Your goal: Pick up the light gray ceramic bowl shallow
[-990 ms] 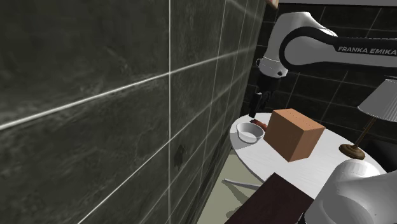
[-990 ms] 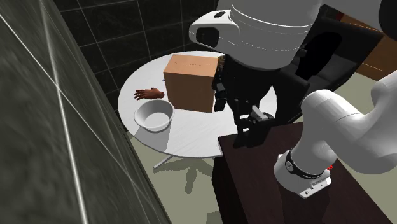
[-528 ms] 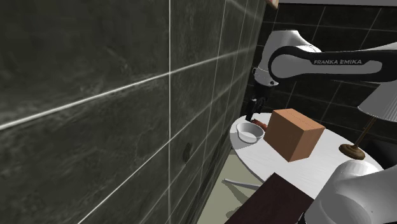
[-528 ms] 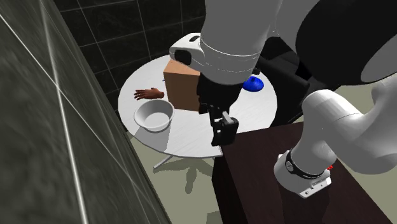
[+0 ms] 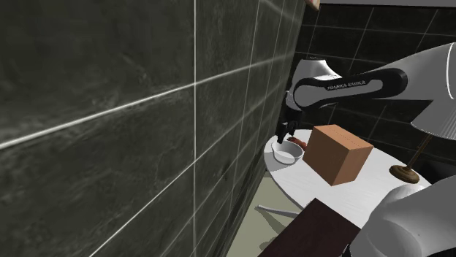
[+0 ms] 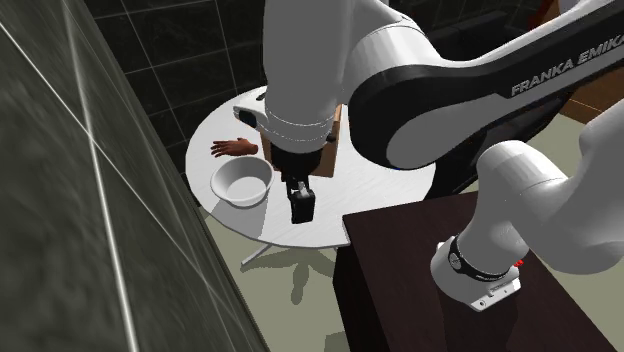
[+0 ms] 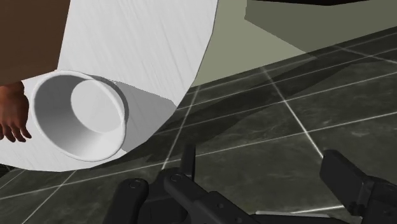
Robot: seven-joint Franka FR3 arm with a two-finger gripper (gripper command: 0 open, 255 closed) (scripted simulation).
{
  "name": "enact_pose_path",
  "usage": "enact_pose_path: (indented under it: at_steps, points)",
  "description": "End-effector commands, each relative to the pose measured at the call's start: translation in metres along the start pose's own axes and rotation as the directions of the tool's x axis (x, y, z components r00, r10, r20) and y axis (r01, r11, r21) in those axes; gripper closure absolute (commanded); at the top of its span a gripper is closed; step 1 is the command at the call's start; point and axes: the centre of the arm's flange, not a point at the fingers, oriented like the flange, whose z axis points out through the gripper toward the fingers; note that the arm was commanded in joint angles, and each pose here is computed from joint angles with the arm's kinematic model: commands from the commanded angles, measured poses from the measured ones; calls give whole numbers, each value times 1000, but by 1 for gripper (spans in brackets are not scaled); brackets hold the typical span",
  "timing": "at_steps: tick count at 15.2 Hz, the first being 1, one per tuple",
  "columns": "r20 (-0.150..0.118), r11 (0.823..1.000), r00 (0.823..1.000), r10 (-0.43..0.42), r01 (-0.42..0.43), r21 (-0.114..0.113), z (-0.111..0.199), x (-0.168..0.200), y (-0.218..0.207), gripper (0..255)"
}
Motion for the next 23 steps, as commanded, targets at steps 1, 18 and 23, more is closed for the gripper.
enact_pose_path:
  at_steps: [1, 18, 23]
  points:
    - [-2, 1000, 1000, 9, -9, -8, 19, 9, 14, 0]
    - [-12, 994, 996, 89, -90, -66, 178, 78, 147, 0]
    - [-16, 990, 994, 113, -114, -83, 223, 96, 189, 0]
